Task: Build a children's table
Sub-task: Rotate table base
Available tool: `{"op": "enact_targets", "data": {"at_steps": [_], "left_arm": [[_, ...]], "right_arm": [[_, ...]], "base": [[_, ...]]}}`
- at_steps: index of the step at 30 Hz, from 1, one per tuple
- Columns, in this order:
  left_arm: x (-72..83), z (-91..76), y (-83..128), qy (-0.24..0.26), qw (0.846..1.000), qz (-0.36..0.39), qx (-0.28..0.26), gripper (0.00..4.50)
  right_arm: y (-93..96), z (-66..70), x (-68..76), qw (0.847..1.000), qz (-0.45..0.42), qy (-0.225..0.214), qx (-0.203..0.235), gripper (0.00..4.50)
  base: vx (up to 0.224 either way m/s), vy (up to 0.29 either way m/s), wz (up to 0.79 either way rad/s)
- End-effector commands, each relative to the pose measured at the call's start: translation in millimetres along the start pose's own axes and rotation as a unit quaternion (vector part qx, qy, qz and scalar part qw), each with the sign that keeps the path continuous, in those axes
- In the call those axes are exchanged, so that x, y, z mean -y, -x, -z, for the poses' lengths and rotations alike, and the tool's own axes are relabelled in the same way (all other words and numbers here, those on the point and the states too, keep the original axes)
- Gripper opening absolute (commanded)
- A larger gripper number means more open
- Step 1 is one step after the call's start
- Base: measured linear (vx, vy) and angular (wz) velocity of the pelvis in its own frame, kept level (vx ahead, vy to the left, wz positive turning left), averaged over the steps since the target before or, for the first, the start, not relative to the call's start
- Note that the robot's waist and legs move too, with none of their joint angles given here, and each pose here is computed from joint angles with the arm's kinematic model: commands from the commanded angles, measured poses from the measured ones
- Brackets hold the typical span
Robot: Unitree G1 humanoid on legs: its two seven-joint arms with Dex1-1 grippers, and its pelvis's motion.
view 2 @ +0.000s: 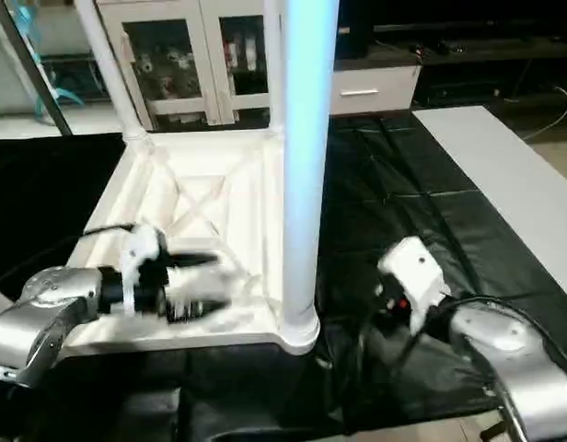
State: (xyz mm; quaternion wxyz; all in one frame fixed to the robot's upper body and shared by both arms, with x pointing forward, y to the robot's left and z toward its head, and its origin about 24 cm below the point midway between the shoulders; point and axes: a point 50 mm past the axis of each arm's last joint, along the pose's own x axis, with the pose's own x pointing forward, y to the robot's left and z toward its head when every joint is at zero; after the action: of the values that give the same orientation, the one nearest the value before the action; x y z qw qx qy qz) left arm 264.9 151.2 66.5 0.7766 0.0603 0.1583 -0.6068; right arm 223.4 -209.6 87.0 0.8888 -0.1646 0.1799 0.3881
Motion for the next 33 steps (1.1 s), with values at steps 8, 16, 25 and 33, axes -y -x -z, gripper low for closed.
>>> {"op": "enact_targets", "data": {"at_steps": [8, 16, 25, 33], "left_arm": [[1.6, 8.2, -16, -0.048, 0.992, 0.069, -0.098, 4.18], [-1.8, 19.2, -13, -0.070, 0.985, 0.044, -0.152, 3.40], [6.5, 21.7, 1, -0.076, 0.980, -0.006, -0.186, 2.68], [12.5, 24.2, -1, -0.061, 0.979, -0.061, -0.183, 1.89]], "right_arm": [[-0.2, -11.0, -15.6, 0.997, -0.075, 0.031, -0.005, 3.78], [-3.5, -10.6, -20.6, 0.996, -0.081, 0.032, -0.006, 3.78], [-2.4, -8.5, -26.3, 0.996, -0.083, 0.030, -0.010, 3.78], [-4.9, -8.9, -29.2, 0.996, -0.081, 0.026, -0.008, 3.78]], "base": [[0.000, 0.000, 0.00], [0.000, 0.000, 0.00], [0.000, 0.000, 0.00], [0.000, 0.000, 0.00]]}}
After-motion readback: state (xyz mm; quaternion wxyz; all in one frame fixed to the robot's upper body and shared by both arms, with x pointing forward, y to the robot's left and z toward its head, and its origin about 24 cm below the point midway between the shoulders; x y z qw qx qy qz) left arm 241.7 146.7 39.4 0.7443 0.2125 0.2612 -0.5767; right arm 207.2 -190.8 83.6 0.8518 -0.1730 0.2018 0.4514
